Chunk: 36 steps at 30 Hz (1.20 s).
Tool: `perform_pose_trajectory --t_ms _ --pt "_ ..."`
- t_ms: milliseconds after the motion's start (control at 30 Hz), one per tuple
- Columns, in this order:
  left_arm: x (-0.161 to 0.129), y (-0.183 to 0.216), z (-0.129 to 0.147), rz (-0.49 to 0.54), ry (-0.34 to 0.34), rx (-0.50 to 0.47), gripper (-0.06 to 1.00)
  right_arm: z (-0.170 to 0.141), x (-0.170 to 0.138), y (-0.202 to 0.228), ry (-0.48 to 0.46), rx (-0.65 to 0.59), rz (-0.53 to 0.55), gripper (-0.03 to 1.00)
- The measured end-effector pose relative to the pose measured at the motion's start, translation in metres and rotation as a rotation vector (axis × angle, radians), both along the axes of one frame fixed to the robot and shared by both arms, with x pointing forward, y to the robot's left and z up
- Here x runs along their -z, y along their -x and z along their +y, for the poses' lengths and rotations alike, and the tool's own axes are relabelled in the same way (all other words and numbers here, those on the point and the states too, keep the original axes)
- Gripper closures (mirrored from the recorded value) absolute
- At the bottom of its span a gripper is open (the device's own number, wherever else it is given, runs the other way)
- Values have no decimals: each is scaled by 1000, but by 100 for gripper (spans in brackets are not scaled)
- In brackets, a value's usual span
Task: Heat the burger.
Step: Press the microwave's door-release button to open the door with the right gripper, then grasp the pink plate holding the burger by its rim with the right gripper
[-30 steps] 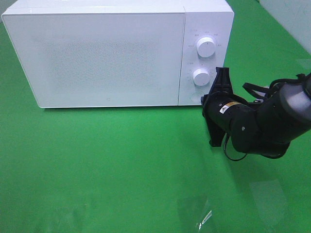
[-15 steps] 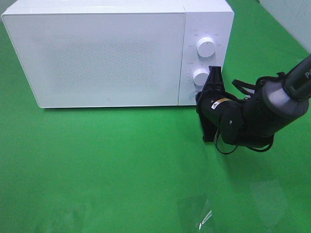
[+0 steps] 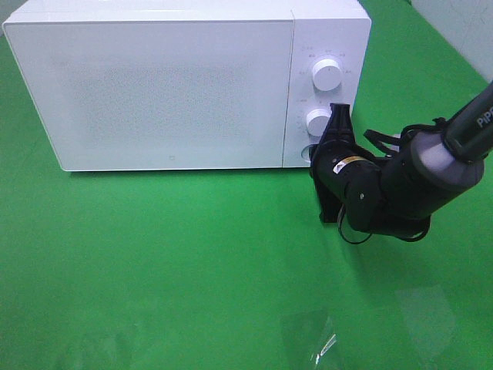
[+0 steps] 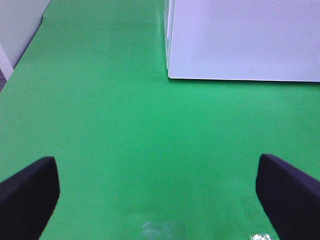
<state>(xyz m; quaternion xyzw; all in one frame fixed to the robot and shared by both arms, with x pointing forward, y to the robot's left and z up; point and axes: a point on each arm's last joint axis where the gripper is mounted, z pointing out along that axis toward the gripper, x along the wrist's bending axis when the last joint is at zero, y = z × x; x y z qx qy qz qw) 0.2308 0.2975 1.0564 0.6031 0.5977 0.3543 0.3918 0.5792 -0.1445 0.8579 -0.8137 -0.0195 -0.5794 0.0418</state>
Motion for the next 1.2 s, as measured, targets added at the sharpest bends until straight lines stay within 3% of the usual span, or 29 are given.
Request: perform_pose_trajectory --t_ms 1200 --pt "0 0 0 0 0 0 -4 12 10 -12 48 66 -42 97"
